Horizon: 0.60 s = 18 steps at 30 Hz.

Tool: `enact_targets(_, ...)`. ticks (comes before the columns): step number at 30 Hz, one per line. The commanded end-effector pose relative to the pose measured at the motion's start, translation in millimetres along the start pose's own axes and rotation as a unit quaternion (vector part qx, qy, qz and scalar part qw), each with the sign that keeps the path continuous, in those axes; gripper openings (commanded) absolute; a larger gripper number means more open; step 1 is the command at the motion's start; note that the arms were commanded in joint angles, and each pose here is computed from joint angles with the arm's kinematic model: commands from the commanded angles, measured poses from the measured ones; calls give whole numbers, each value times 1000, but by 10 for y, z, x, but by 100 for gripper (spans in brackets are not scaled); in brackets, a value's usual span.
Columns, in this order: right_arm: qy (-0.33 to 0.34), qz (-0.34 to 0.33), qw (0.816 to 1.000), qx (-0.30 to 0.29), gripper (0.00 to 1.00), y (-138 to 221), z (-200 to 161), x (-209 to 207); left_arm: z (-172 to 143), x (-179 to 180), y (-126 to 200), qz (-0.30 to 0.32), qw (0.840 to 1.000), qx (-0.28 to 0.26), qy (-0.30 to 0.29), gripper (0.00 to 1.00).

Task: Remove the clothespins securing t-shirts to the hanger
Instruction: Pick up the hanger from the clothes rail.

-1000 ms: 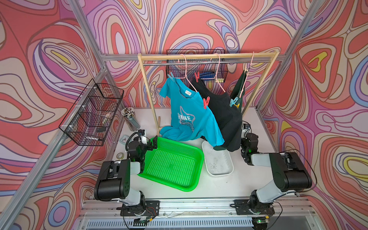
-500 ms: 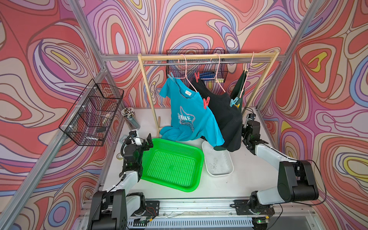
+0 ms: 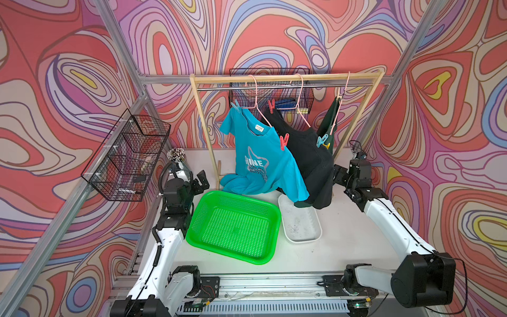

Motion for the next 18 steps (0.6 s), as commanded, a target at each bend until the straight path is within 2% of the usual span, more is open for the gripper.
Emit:
enact_targets(1, 0, -3, 1000, 4, 98, 201, 108, -15, -152, -35, 70, -13, 994, 100, 32, 100)
enact_targets(8, 12, 39, 999, -26, 98, 609, 343, 1, -137, -144, 152, -49, 986, 155, 38, 100)
enact_targets(18, 9, 64, 996, -65, 98, 1127, 592, -36, -65, -278, 206, -92, 975, 199, 30, 100)
Point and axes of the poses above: each gripper's point midway between its finger pads, its own y axis back along the fingers, its own x axis along the line the jaws close on, z = x × y, the point moved 9 cm from there along y, back along the fingers, and after that the axes turned 5 degrees about y, right-handed, at the moved point
